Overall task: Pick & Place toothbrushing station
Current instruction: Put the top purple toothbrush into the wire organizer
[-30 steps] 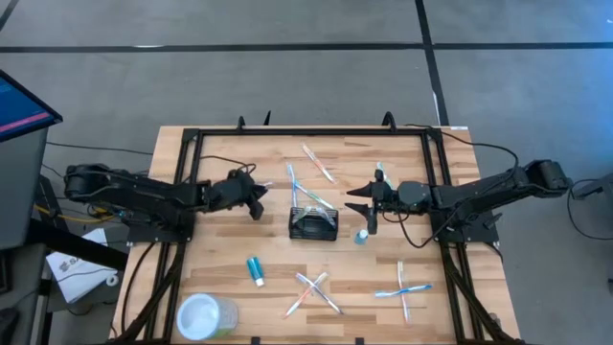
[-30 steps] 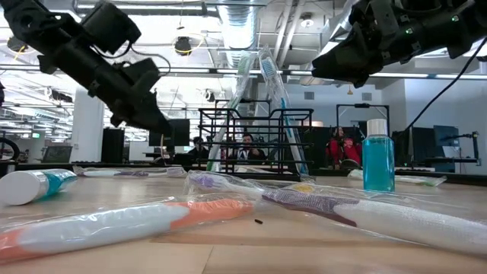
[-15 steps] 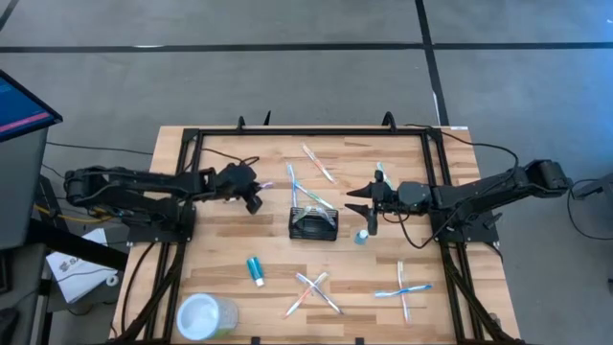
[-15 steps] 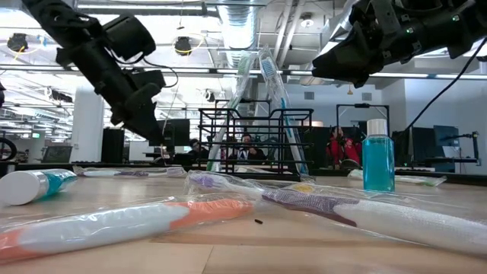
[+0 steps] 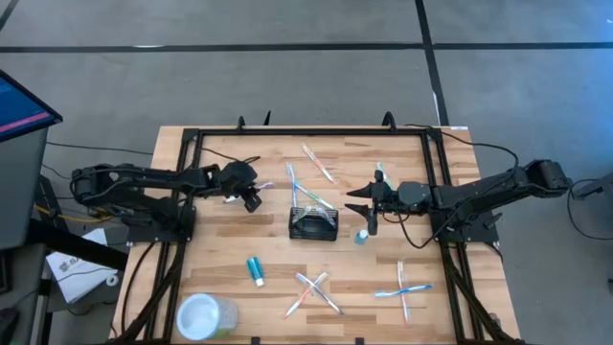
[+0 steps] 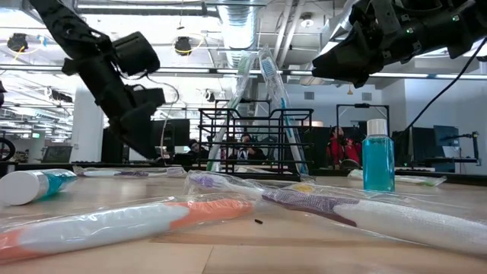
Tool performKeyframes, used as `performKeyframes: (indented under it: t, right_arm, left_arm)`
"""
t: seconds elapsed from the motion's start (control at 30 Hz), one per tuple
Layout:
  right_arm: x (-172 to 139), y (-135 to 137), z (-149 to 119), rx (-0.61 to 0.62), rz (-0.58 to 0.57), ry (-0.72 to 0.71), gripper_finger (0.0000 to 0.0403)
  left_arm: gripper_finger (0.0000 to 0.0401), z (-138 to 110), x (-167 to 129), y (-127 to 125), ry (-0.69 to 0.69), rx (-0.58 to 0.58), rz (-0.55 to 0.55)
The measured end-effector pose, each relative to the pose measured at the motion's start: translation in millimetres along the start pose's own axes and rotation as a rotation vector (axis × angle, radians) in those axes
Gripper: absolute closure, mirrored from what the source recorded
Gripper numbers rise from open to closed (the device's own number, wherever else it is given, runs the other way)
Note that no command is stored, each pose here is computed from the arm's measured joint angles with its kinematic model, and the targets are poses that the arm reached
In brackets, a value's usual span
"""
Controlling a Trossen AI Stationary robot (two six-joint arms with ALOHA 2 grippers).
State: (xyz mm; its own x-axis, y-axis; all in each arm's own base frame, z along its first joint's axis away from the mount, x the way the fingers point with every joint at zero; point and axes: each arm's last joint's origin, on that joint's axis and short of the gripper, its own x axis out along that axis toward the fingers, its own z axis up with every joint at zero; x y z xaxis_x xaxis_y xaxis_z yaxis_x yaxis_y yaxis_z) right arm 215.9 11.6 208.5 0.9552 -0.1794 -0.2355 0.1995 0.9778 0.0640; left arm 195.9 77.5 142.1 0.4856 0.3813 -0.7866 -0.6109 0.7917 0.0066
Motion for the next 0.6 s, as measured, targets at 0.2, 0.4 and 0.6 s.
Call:
performKeyframes:
  t: [0.2,0.4,0.6]
  right_arm:
    - [0.0,0.0,0.0,0.0,0.0,0.0,0.0242]
    - [0.0,0.1,0.0,0.0,0.0,0.0,0.0242]
    - [0.0,0.0,0.0,0.0,0.0,0.0,0.0242]
  left_arm:
    - [0.027,-2.3,7.6,4.7,0.033,0.006,0.033]
    - [0.027,-2.3,8.5,5.9,0.037,0.027,0.032]
    - [0.027,-9.2,19.6,4.7,0.106,0.051,0.021]
